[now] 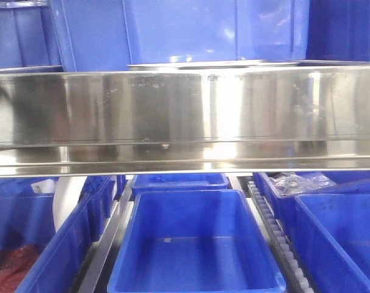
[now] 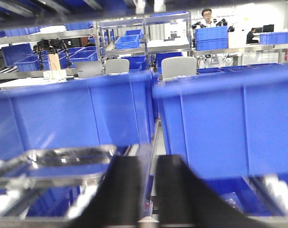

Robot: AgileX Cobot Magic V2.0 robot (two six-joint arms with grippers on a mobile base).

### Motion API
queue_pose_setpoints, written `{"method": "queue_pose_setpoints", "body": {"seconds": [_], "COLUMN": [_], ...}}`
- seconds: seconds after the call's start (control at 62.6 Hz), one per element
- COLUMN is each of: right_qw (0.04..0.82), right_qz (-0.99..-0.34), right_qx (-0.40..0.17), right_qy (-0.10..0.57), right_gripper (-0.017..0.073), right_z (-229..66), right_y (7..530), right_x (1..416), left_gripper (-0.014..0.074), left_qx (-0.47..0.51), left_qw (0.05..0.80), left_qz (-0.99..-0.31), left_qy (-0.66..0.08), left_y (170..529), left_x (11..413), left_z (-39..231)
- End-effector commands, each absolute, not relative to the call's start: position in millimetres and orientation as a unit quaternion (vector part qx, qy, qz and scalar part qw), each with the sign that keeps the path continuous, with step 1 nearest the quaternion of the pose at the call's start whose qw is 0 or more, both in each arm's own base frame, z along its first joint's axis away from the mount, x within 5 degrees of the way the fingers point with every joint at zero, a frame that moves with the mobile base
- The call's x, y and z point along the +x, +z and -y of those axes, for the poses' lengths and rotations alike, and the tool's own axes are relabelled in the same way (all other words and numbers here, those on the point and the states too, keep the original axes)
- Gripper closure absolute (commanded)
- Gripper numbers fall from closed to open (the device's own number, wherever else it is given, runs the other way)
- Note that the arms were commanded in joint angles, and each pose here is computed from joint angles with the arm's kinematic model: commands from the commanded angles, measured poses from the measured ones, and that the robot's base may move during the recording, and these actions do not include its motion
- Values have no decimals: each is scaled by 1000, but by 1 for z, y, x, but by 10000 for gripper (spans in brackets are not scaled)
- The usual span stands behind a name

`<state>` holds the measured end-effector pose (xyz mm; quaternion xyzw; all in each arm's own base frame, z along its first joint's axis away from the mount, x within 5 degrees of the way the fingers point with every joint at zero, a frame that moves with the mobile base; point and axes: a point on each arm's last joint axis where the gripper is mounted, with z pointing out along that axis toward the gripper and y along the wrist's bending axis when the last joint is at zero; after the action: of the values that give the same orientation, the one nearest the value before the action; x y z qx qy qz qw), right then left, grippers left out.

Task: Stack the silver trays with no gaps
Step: 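Reach both grippers toward the small silver tray on the upper shelf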

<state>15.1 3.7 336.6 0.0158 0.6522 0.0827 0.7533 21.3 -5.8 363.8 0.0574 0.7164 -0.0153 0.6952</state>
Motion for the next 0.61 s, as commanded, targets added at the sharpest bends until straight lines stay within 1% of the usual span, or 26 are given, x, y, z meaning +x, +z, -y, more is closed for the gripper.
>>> {"method": "queue_pose_setpoints", "body": {"seconds": [0.0, 0.048, 0.112, 0.224, 0.368, 0.448, 0.496, 0.592], "right_qw": [766, 764, 756, 736, 716, 689, 660, 618], "right_qz": [-637, -640, -649, -672, -689, -711, -735, -764], "right_qx": [16, 16, 15, 9, -10, -38, -64, -98], "right_qy": [84, 83, 80, 73, 113, 133, 142, 159], "right_gripper": [71, -7, -81, -66, -66, -66, -66, -66], "right_z": [-4, -4, -5, -6, -15, -24, -33, -51], "right_y": [371, 382, 390, 403, 422, 432, 436, 444], "right_x": [20, 25, 35, 59, 83, 97, 113, 137], "left_gripper": [302, 226, 174, 170, 170, 170, 171, 171], "left_qx": [63, 71, 85, 111, 196, 261, 295, 338], "left_qw": [694, 683, 663, 647, 613, 578, 556, 538], "left_qz": [-716, -724, -739, -746, -751, -752, -752, -743], "left_qy": [-46, -64, -79, -116, -149, -180, -197, -208], "left_y": [396, 408, 417, 432, 443, 448, 451, 460], "left_x": [33, 40, 55, 79, 104, 119, 131, 149], "left_z": [11, 15, 19, 28, 47, 68, 84, 108]}}
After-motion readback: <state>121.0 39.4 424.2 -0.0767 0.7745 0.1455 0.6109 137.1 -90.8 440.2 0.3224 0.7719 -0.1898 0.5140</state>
